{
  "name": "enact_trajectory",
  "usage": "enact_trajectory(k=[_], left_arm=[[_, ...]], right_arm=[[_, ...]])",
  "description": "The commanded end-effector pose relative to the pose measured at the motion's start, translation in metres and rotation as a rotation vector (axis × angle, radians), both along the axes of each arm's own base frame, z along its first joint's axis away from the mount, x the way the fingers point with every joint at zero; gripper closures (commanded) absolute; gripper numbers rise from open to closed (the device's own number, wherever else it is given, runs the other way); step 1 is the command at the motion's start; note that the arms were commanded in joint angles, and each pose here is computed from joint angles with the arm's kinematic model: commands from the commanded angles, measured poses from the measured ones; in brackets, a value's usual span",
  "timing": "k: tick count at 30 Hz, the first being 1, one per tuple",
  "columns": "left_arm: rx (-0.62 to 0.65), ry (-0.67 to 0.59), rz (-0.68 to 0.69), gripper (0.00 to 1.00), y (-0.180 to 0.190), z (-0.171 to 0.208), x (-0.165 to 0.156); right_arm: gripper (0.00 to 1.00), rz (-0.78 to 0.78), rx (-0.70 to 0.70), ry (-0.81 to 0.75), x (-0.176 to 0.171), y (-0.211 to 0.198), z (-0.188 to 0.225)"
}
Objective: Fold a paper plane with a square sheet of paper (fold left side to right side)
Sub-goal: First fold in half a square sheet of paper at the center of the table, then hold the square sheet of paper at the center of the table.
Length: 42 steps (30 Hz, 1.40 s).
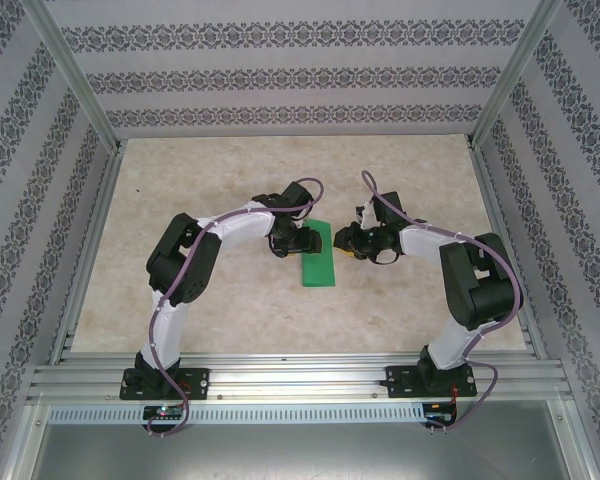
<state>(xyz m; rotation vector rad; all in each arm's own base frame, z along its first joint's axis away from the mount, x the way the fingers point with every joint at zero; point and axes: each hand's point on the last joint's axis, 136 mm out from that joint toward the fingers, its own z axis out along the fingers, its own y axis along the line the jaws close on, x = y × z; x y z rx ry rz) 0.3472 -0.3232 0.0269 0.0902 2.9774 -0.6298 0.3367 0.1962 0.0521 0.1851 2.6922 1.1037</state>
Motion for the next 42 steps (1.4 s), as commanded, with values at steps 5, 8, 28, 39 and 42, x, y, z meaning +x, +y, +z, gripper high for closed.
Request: enact_trajectory(k=[5,8,28,39,42], left_arm=[[0.016,0.033,-0.053,0.33,-0.012,-0.035,-0.012],[0.018,0.032,-0.056,0.34,-0.012,-0.034,-0.012],[0.023,0.036,-0.064,0.36,-0.009,-0.037,-0.015],[0.021,0.036,-0.083,0.36,-0.01,-0.037,-0.017],[0.018,0.033,-0.088,0.36,-0.011,-0.037,-0.017]], right_arm=[[0.73,-0.004,-0.007,0.013,0.0,0.003,-0.005],[0.74,-0.003,-0.008,0.012,0.001,0.003,-0.005],[0.74,-0.041,-0.029,-0.009,0.004,-0.005,0.001],[0.75,-0.069,-0.032,-0.018,0.007,-0.012,0.004],[0.75,-0.072,-0.033,-0.015,0.007,-0.014,0.004]])
